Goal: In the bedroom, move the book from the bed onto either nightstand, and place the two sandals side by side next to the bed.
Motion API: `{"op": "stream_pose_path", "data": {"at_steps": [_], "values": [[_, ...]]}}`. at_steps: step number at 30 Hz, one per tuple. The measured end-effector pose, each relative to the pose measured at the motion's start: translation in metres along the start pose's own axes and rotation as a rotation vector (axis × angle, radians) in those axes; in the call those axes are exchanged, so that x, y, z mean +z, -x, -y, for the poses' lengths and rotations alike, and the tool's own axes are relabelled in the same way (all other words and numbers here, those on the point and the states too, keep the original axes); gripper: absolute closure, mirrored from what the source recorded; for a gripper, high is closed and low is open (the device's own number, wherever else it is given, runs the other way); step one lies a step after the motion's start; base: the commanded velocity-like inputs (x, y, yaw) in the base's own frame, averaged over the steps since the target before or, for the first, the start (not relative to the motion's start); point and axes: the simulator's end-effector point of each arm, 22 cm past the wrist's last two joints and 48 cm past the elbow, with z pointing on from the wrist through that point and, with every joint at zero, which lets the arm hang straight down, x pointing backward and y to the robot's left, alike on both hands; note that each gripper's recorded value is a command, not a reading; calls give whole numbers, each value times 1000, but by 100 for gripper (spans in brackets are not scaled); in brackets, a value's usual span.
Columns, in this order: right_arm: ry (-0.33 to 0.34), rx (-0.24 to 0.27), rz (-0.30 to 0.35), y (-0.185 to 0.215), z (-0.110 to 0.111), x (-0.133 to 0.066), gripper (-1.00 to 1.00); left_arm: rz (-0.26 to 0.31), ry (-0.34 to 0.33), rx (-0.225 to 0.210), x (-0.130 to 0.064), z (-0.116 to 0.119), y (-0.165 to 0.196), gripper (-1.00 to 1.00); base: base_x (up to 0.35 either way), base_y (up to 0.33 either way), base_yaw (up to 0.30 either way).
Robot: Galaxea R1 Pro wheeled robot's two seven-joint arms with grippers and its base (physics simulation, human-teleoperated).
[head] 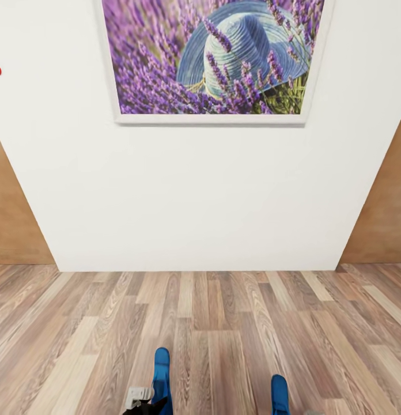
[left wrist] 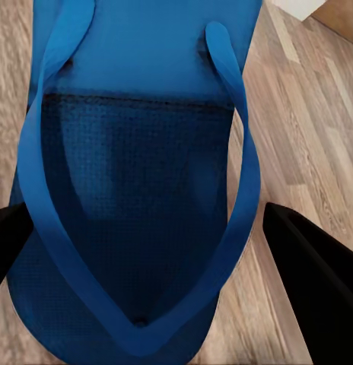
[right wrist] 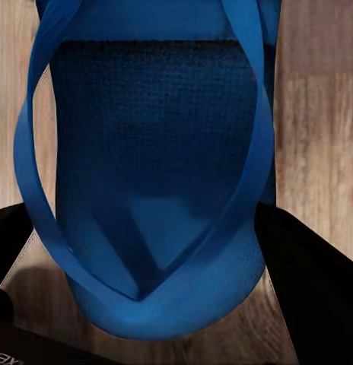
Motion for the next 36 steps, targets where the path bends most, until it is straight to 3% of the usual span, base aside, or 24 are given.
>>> {"op": "stream_pose_path", "data": {"at_steps": [10,26,36], "values": [[0,0,0,0,0,0,100,0,0,0,0,0,0,100,325,0,8],[0,0,-1,0,0,0,100,1,0,-1,0,0,0,100,325,0,254],[0,0,0,0,0,0,100,0,0,0,0,0,0,100,325,0,38]]}}
